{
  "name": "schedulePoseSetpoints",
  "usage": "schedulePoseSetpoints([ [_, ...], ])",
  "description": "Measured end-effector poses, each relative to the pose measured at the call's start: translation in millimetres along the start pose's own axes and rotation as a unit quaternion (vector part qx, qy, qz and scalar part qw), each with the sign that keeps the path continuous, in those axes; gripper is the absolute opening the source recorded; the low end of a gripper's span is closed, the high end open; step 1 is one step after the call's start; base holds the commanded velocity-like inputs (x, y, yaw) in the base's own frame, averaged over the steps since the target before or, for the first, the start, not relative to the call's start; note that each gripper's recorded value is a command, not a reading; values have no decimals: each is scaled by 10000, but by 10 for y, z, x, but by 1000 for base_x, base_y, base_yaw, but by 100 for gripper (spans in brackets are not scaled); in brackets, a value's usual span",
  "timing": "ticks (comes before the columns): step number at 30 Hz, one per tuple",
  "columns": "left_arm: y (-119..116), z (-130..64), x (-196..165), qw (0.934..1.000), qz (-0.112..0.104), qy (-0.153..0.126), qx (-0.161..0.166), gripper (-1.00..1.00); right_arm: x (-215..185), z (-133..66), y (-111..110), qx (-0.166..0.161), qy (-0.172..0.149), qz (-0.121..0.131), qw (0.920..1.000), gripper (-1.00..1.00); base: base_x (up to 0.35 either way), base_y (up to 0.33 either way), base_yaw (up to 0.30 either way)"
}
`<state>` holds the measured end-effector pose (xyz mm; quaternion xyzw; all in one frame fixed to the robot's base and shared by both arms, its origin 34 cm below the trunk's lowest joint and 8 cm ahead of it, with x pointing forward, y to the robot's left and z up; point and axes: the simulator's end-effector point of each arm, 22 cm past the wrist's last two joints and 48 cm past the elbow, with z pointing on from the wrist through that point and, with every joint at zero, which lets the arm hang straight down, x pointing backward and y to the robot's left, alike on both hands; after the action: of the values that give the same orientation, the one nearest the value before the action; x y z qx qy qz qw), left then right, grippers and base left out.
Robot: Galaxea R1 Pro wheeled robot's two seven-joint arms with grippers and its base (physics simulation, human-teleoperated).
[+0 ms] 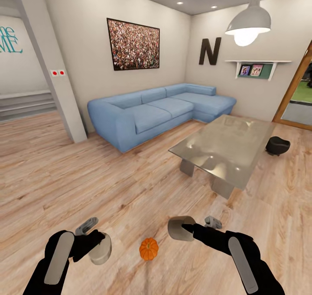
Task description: Place each of the two pumpkins and all three candles from the living room inside a cabinet in the living room (use any cabinet), then make sure every cabinet is closed, and position the cauldron so it is next to a table in the living room.
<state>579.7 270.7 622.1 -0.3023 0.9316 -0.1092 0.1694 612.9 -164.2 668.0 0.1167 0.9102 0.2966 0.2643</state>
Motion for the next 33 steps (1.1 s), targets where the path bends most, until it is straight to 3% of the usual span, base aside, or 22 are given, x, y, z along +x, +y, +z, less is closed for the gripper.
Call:
schedulePoseSetpoints([
  [4, 68, -63, -28, 9997, -37, -23, -228, -100, -7, -33, -16, 116, 38, 11, 9999, -100, 0, 0, 0],
  [8, 62, -128, -57, 9996, -41, -35, -267, -100, -14, -86, -237, 689, 73, 2, 9976, -100, 0, 0, 0],
  [12, 34, -190, -66, 9995, 25, -25, -318, -100, -46, -151, -319, 981, 75, -6, 9952, -100, 0, 0, 0],
  [17, 225, -292, -84, 9963, 67, -19, -859, -100, -81, -263, -488, 1504, 87, -11, 9886, -100, 0, 0, 0],
  [20, 253, -348, -100, 9953, 55, -22, -966, -100, -103, -349, -605, 1856, 94, -20, 9826, -100, 0, 0, 0],
  [33, 168, -529, -154, 9957, 46, -13, -930, -100, -268, -496, -358, 1748, 3, 20, 9846, -100, 0, 0, 0],
])
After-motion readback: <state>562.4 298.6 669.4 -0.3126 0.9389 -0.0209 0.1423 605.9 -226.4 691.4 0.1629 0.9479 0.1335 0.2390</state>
